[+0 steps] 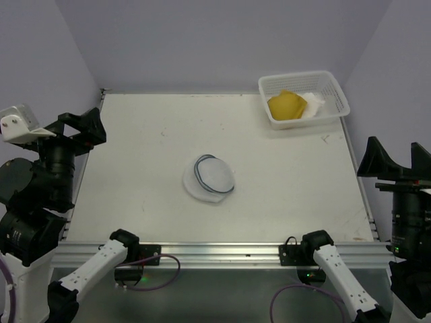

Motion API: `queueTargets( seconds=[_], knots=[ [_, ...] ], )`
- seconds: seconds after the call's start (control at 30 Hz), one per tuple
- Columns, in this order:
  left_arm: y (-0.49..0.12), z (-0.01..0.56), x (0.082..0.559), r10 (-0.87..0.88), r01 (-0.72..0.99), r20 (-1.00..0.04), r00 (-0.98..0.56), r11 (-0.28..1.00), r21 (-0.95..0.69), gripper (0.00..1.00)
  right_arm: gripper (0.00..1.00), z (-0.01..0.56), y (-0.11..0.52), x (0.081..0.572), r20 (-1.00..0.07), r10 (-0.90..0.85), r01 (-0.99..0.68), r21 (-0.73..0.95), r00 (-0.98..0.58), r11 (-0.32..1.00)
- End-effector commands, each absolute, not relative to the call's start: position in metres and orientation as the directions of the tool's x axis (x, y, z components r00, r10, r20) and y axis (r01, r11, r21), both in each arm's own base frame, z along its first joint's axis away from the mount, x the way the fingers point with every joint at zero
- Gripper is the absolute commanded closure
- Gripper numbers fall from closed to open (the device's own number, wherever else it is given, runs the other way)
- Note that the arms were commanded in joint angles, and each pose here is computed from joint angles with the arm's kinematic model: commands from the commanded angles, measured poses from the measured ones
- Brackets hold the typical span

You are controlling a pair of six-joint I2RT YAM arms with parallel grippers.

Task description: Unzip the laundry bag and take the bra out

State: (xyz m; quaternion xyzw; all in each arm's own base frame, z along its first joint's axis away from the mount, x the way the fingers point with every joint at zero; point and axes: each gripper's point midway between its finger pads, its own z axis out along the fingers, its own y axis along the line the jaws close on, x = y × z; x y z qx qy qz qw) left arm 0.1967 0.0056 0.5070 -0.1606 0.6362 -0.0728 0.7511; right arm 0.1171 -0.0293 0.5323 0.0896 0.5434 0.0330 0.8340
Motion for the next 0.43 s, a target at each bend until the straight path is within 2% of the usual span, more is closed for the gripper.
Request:
queueTargets(
  seconds=[0.0, 0.4],
  knots=[
    [0.007, 0.511, 0.2, -0.312, -0.105, -0.928, 0.205, 0.935, -0.338, 0.0, 0.01, 0.551, -0.028, 0.111, -0.876, 0.154, 0.019, 0.183, 0.458, 0.983],
    [-0.012, 0.496, 0.224, -0.323, -0.07, -0.935, 0.148, 0.94, -0.335, 0.0, 0.01, 0.549, -0.018, 0.124, -0.882, 0.172, -0.017, 0.183, 0.438, 0.983]
  ],
)
